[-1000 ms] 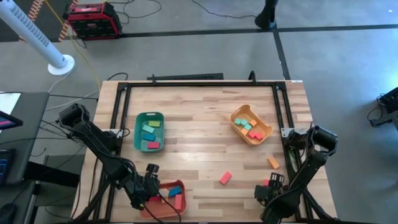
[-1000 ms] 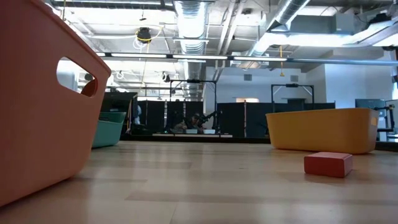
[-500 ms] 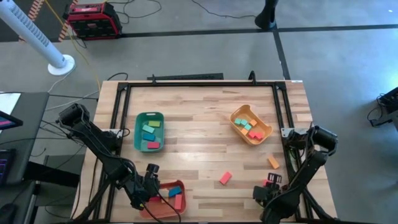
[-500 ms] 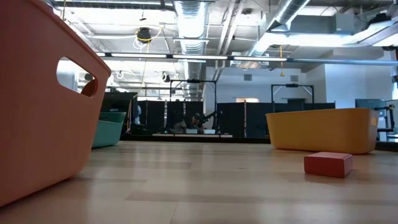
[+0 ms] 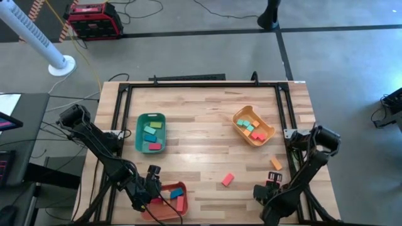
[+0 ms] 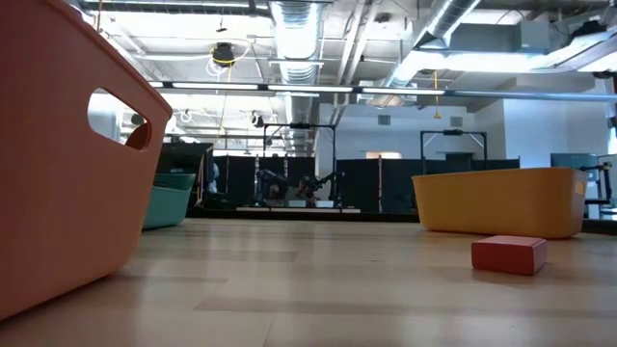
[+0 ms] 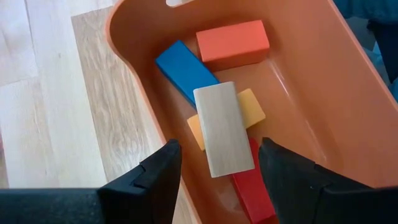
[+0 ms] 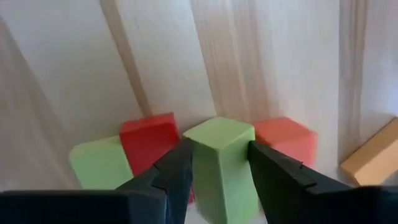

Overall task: Sort blocks by size
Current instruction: Put the thick light green rectangular block into the orange bin

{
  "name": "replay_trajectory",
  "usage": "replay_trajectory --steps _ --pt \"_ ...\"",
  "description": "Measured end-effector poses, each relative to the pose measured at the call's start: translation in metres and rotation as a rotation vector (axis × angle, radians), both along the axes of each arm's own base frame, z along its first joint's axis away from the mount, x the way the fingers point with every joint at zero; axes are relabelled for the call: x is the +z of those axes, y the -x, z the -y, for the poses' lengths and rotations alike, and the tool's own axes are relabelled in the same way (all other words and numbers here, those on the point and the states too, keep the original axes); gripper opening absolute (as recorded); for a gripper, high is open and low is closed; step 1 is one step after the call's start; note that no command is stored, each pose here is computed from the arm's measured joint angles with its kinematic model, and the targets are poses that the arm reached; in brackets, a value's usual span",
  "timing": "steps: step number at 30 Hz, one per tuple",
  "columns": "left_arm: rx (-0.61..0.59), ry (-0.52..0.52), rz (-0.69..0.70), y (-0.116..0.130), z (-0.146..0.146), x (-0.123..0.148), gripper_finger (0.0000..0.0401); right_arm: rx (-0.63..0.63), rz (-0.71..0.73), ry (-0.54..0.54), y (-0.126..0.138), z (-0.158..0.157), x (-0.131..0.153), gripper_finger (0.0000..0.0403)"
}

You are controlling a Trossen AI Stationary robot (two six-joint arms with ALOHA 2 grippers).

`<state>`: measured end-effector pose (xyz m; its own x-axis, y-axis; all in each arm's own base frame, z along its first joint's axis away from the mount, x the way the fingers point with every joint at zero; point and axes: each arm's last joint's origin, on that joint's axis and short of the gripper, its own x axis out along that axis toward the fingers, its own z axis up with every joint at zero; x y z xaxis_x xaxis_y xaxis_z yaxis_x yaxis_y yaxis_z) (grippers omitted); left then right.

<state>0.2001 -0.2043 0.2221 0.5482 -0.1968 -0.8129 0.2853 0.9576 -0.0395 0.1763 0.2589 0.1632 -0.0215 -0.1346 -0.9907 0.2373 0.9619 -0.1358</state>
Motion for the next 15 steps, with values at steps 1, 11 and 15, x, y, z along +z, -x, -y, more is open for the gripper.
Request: replay_trajectory --steps 1,11,15 --pt "0.0 0.0 0.0 0.0 0.0 0.0 0.0203 -0.003 0.004 -0.006 -0.001 0.001 -0.002 0.0183" --pt "-0.001 -0.012 -0.01 0.001 -0.001 -0.001 0.0203 0.0 0.038 -0.053 -0.027 0.011 0.001 0.0173" --pt "-0.008 -0.016 -0.009 0.001 -0.001 -0.001 0.0203 0.028 0.106 -0.045 -0.042 0.014 0.006 0.0172"
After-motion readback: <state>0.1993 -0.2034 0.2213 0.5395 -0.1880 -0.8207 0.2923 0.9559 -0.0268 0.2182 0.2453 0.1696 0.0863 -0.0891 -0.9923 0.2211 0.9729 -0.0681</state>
